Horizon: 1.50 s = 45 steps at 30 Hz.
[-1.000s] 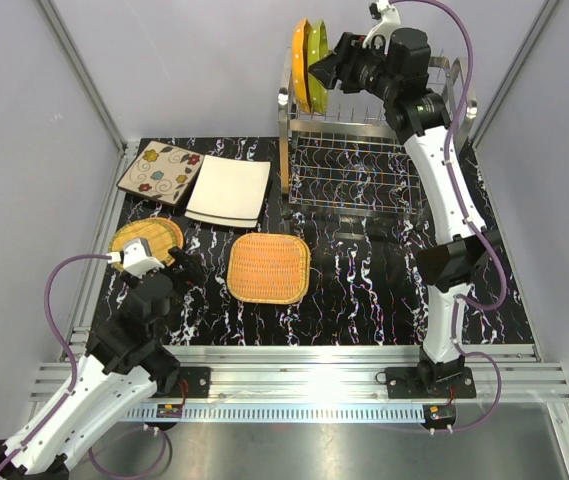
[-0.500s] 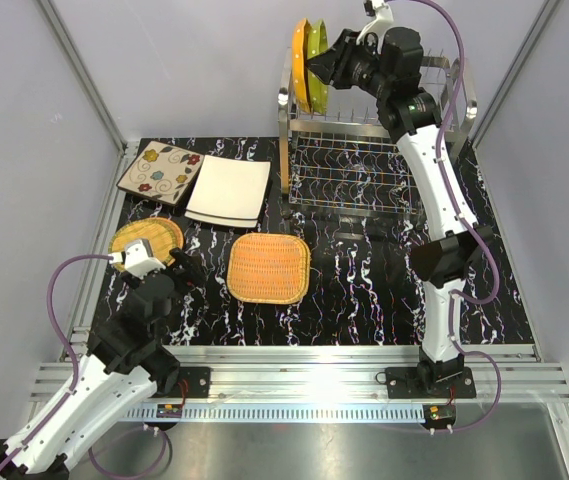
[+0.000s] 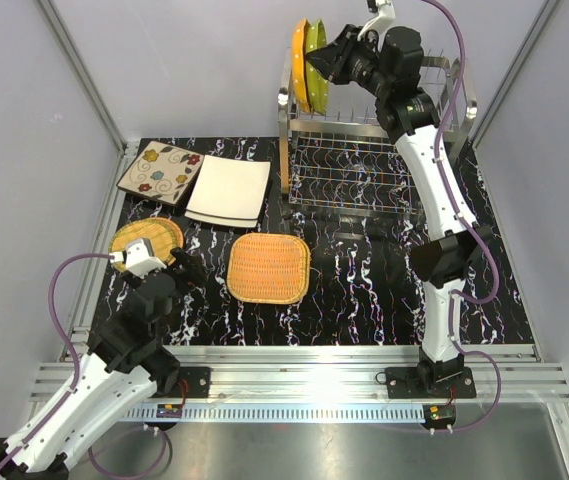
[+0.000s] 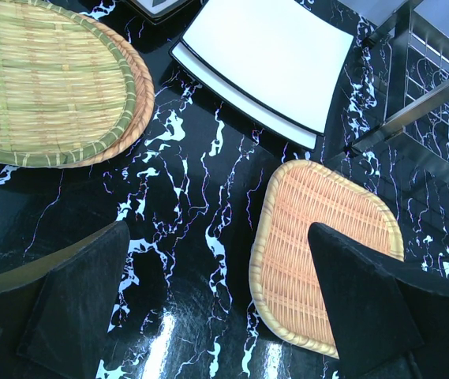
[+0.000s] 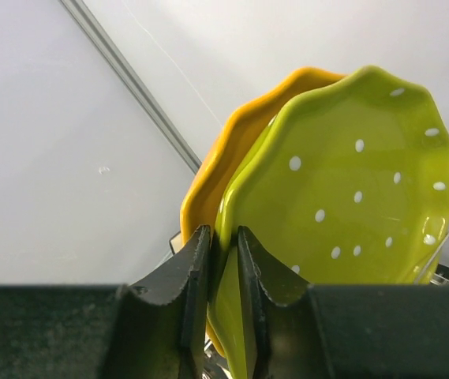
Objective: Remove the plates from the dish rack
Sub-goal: Grab a plate with the right arm
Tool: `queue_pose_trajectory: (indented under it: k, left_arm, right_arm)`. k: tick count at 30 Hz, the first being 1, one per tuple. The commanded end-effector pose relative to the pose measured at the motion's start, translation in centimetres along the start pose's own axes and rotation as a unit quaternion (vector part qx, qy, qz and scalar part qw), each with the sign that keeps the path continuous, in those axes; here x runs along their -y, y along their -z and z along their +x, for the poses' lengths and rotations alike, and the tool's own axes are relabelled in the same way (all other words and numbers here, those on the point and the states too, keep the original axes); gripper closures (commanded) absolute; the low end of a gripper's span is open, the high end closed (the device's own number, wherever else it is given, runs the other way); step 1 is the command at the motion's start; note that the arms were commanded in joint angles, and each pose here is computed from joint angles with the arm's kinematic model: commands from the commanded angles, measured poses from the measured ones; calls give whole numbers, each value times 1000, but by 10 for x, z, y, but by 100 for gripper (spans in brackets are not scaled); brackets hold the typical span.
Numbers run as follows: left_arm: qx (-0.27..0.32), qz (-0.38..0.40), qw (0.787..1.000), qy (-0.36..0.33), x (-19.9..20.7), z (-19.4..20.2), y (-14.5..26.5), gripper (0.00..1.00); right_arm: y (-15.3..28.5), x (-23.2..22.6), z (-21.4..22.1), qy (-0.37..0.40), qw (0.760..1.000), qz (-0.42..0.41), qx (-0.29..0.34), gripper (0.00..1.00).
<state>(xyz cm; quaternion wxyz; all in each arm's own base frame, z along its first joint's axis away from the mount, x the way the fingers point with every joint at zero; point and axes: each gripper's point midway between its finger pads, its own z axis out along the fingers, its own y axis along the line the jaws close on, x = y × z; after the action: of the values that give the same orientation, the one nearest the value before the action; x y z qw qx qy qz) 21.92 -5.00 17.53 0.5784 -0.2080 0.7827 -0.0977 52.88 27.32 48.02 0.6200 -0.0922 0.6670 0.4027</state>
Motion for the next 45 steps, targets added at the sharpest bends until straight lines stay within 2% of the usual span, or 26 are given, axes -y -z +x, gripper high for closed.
queue_pose_trajectory:
  k: [1,9,18,26,45]
  left_arm:
    - [25,7,999,23,7,-15,1,1]
    - [27,11,999,29,8,-18,3,1]
    - [24,11,999,31,9,-19,4,1]
    - [23,14,999,36,10,-20,5,1]
    - [25,29,998,40,18,-24,6,1]
  right_arm:
    - [20,-45,-74,16,992,-43,117,100]
    - [26,-56,-102,20,985,-51,164,100]
    - [28,-65,-111,-5,981,-71,178,100]
    - [42,-78,-141,4,970,-91,225,100]
    - [65,-85,-166,-13,963,-108,248,100]
